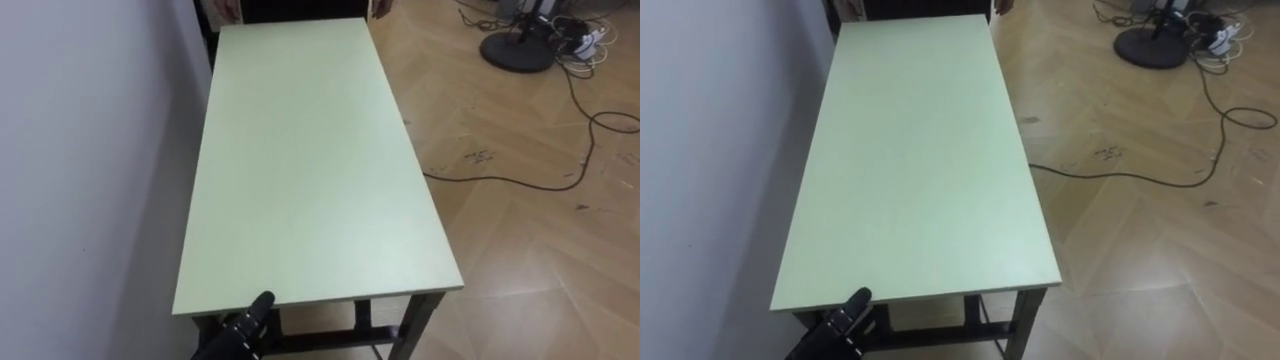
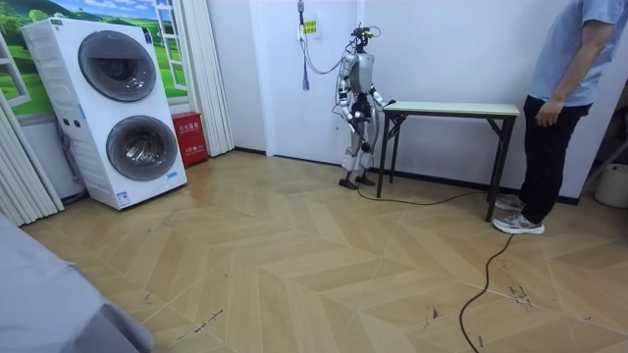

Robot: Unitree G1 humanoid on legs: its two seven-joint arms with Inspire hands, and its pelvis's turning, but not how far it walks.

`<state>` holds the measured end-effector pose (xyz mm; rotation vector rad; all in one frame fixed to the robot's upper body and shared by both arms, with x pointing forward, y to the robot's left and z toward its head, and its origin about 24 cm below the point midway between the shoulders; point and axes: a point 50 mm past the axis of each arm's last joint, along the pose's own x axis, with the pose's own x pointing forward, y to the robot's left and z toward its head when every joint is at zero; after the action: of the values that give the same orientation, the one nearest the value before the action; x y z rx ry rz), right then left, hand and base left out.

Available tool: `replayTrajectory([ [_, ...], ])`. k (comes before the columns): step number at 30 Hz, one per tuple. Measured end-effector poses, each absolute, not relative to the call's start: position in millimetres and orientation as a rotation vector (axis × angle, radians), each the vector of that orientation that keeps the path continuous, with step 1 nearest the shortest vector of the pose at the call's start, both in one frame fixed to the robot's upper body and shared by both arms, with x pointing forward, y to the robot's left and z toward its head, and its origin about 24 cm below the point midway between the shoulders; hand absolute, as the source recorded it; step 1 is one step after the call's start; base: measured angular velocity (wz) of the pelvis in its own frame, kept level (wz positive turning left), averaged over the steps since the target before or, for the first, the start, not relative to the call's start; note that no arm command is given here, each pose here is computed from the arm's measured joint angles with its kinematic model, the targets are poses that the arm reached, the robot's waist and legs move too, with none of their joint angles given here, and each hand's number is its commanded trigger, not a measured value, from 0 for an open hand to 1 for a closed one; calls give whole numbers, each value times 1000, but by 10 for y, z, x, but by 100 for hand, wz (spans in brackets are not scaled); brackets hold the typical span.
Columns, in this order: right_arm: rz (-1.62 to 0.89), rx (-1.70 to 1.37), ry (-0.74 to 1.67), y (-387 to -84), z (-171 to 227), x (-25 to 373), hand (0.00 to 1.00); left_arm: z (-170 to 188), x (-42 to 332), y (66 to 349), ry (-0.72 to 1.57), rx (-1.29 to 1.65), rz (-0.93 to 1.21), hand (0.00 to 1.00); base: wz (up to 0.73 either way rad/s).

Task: Move table with human

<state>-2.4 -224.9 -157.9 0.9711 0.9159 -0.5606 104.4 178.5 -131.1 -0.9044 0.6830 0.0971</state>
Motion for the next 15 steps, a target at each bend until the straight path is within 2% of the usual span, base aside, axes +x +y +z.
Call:
replayTrajectory([
  [7, -750, 971, 1004, -2235, -1628, -335, 0, -1317, 948, 1879, 683, -881, 134, 0, -6],
  [15, -781, 927, 1077, -2234, -1657, -336, 0, -1306, 936, 1954, 686, -845, 143, 0, 0],
])
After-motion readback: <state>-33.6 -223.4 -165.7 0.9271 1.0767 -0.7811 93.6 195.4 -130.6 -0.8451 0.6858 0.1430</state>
